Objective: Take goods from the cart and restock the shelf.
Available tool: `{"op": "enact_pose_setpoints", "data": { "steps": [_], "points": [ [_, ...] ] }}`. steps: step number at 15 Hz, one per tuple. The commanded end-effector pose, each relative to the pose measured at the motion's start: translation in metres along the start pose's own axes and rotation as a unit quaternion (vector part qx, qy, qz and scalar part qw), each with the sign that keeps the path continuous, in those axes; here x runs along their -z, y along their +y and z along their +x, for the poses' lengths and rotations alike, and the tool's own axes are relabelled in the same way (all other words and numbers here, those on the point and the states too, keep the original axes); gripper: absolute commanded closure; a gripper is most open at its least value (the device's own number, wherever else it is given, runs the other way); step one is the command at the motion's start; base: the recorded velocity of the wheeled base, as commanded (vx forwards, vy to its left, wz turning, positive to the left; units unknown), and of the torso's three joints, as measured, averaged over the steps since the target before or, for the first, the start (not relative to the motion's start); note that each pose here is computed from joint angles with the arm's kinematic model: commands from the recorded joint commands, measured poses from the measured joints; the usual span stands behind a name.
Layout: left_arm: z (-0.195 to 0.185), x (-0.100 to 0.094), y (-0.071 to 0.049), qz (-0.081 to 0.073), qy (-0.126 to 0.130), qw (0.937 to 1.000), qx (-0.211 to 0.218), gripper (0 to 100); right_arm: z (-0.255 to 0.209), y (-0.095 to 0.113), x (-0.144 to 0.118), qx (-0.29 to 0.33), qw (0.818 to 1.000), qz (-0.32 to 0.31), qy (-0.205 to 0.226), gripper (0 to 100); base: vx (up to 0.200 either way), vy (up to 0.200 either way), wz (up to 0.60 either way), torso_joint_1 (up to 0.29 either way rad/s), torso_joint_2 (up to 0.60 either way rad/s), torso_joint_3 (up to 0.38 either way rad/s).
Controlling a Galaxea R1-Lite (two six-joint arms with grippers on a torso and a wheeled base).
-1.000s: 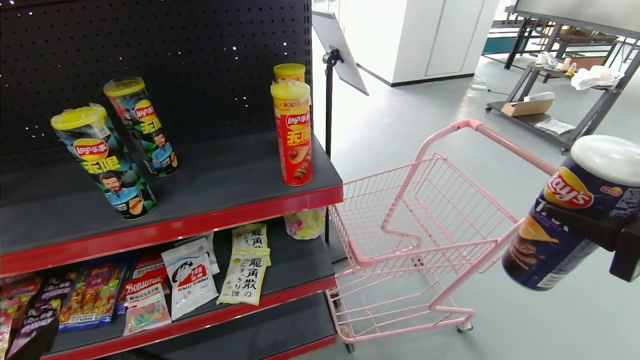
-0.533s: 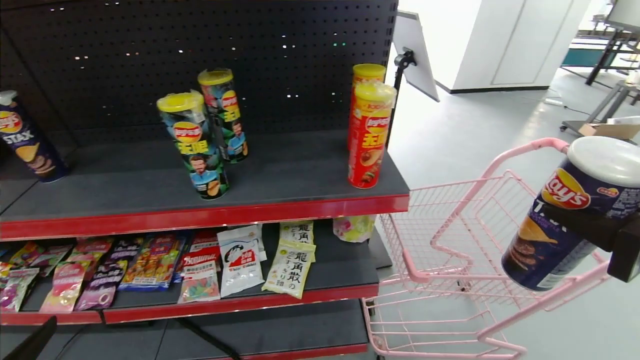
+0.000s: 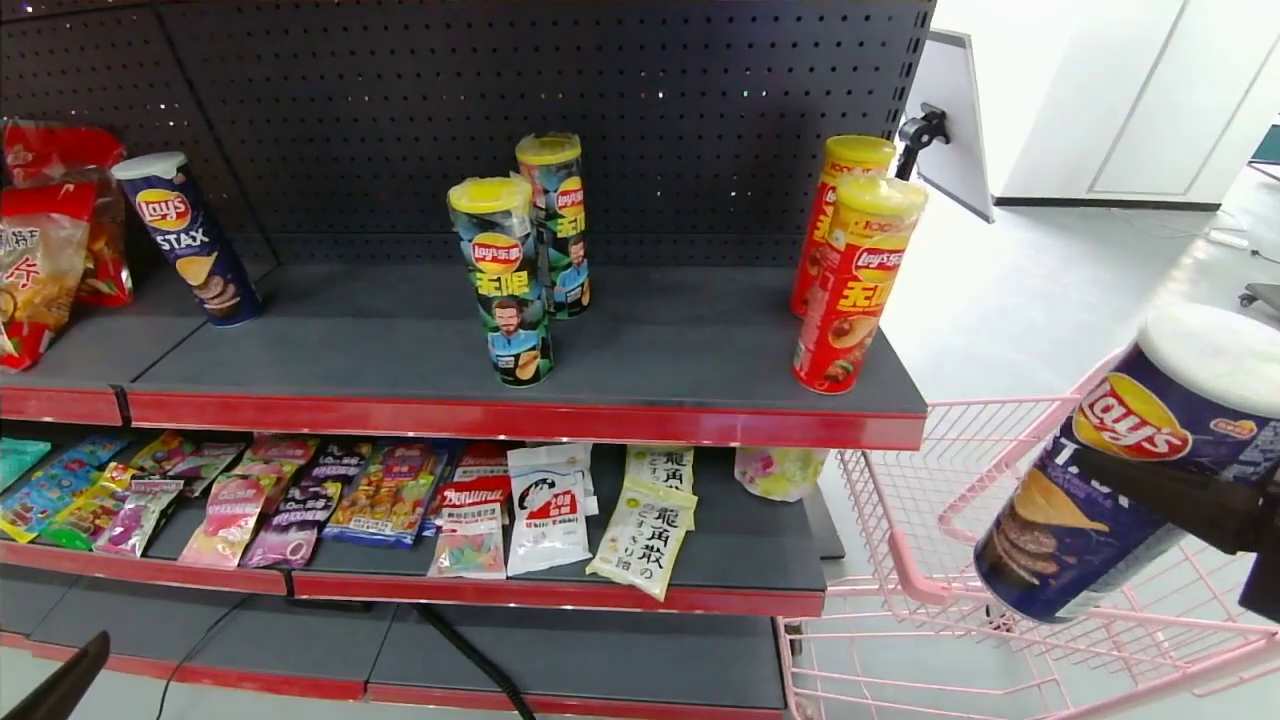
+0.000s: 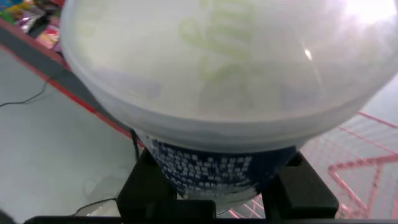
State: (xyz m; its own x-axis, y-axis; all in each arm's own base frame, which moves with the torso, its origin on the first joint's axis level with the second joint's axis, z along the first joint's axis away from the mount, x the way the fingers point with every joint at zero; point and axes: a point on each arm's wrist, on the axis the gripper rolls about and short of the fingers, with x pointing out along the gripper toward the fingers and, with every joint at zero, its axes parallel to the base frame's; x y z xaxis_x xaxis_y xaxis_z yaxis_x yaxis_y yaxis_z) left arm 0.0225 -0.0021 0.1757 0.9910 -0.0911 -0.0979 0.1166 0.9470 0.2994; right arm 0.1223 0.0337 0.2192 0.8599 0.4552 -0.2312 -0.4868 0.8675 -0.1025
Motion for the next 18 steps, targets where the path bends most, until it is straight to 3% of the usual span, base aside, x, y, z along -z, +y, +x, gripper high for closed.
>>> {"op": "enact_pose_setpoints", "data": {
  "steps": [1, 2, 5, 18],
  "points": [
    [0.000, 0.000, 0.000, 0.000, -0.001, 1.0000, 0.000, 0, -0.006, 0.001, 0.003, 0.012, 1.000, -0.017, -0.002, 100, 0.000, 0.200, 0.00, -0.007, -0.01, 0.002],
    [0.000, 0.000, 0.000, 0.000, -0.001, 1.0000, -0.001, 0, -0.006, 0.002, 0.003, 0.011, 1.000, -0.019, -0.003, 100, 0.000, 0.200, 0.00, 0.007, 0.00, -0.002],
    [-0.001, -0.001, 0.000, -0.001, -0.003, 1.0000, -0.002, 0, -0.007, 0.007, 0.008, -0.072, 0.997, 0.011, -0.009, 100, 0.000, 0.200, 0.00, 0.002, 0.00, 0.002],
    [-0.002, -0.001, 0.001, -0.001, -0.003, 0.9999, -0.010, 0, -0.022, 0.013, 0.019, -0.076, 0.997, 0.009, -0.019, 100, 0.000, 0.200, 0.00, 0.002, 0.00, 0.003]
  ]
}}
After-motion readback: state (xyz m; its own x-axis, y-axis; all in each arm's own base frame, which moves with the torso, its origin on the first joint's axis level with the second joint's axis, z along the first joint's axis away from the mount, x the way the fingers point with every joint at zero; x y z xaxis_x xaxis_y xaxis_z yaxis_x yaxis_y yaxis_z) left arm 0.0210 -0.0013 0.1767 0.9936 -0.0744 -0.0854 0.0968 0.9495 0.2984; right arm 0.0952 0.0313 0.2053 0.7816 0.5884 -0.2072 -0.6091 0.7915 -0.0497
